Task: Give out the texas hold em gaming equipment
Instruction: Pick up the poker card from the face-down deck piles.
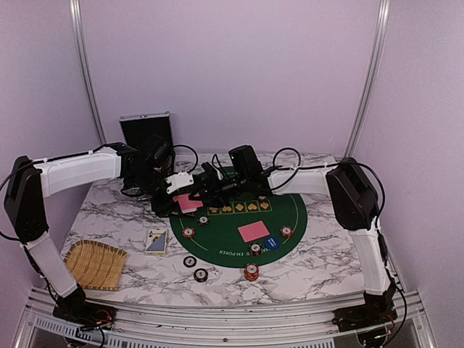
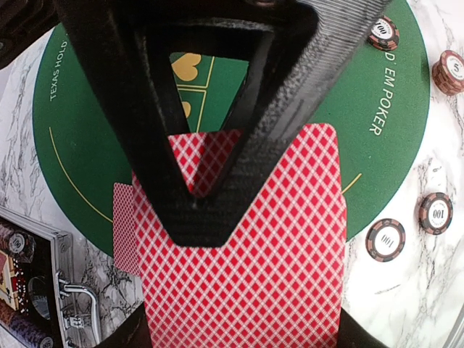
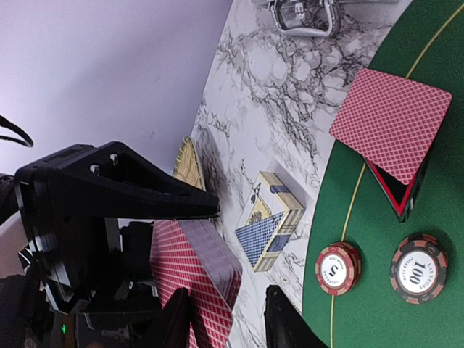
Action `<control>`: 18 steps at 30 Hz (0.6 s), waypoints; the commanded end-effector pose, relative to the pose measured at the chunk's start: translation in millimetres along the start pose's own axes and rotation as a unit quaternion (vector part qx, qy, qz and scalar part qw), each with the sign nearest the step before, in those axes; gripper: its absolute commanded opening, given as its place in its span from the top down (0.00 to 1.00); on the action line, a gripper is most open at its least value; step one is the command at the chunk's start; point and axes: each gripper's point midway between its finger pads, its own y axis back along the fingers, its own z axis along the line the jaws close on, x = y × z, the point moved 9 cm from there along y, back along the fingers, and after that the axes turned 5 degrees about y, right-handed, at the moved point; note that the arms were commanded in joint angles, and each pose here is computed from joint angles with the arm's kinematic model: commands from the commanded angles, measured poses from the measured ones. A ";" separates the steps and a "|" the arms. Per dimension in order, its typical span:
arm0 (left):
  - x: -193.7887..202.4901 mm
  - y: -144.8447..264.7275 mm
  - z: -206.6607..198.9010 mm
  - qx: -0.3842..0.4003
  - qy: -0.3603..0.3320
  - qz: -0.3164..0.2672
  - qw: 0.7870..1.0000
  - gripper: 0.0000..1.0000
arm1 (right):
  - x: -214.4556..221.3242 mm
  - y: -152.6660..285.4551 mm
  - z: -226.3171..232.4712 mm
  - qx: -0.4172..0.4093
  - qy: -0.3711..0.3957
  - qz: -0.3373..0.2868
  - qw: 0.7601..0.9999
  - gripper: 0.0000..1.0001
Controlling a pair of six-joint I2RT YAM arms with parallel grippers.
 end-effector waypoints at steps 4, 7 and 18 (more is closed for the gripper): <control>-9.9 6.8 3.4 -0.009 -0.011 -0.020 1.000 1.00 | -0.7 17.2 7.9 0.017 -0.002 -0.010 1.000 0.74; -10.0 7.0 3.3 -0.008 -0.011 -0.020 1.000 1.00 | 0.0 22.7 6.9 0.020 -0.005 -0.012 1.000 0.78; -7.6 5.4 2.8 -0.009 -0.011 -0.015 1.000 1.00 | -0.1 37.4 14.6 0.008 -0.007 -0.024 1.000 0.93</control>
